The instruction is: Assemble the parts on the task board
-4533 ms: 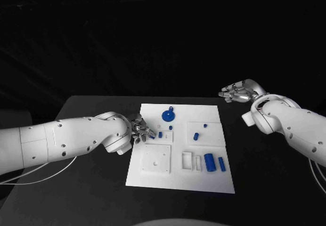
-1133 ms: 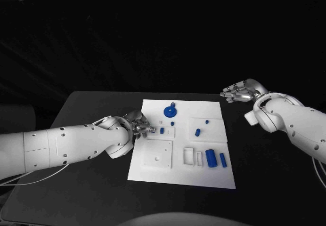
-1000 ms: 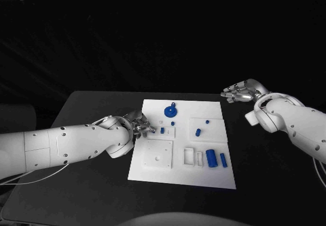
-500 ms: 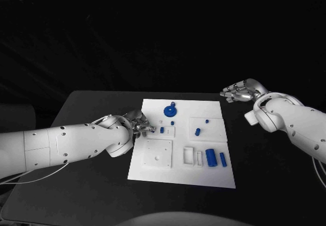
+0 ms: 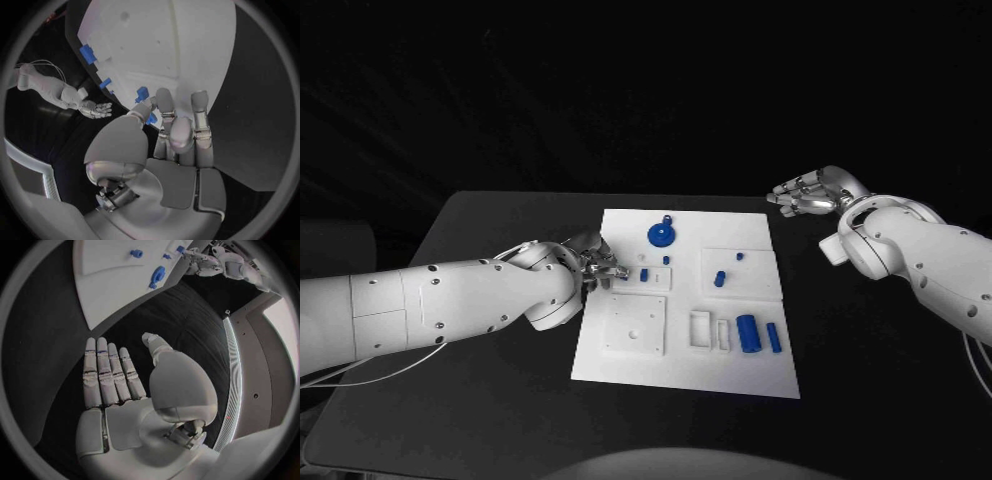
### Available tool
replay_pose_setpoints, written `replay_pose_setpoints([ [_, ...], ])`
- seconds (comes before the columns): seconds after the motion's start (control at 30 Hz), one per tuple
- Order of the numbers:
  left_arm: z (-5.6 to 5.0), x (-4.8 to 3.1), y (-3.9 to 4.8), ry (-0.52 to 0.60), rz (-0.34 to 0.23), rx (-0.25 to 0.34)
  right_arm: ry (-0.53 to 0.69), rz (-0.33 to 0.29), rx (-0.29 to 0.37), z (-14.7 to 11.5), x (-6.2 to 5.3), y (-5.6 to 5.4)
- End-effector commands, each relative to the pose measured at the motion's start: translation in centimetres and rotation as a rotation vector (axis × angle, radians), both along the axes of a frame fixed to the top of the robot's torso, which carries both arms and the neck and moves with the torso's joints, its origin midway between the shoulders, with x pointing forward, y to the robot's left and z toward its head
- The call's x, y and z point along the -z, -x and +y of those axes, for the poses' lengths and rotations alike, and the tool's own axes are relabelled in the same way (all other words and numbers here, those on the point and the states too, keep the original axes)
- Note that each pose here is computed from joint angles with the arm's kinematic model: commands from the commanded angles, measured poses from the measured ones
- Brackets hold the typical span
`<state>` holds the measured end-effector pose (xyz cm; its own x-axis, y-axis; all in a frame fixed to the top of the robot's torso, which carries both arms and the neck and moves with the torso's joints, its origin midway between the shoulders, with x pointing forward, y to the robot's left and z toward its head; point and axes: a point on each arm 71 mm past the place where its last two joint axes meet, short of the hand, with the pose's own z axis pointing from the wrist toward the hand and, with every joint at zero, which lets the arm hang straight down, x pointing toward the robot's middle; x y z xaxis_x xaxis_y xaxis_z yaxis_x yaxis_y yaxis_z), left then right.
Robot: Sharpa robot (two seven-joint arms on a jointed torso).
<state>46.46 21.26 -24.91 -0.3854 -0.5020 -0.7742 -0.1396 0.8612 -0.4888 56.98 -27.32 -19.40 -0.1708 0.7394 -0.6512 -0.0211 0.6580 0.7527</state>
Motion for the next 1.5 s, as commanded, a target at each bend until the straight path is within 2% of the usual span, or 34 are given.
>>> replay_pose_setpoints([
  [0.03, 0.6, 1.19, 0.37, -0.053, 0.074, -0.007, -0.001, 0.003, -0.018, 0.2, 0.0, 0.0],
  [1.5, -0.6, 1.37, 0.00, -0.071, 0.081, 0.044, -0.004, -0.001, -0.019, 0.3, 0.0, 0.0],
])
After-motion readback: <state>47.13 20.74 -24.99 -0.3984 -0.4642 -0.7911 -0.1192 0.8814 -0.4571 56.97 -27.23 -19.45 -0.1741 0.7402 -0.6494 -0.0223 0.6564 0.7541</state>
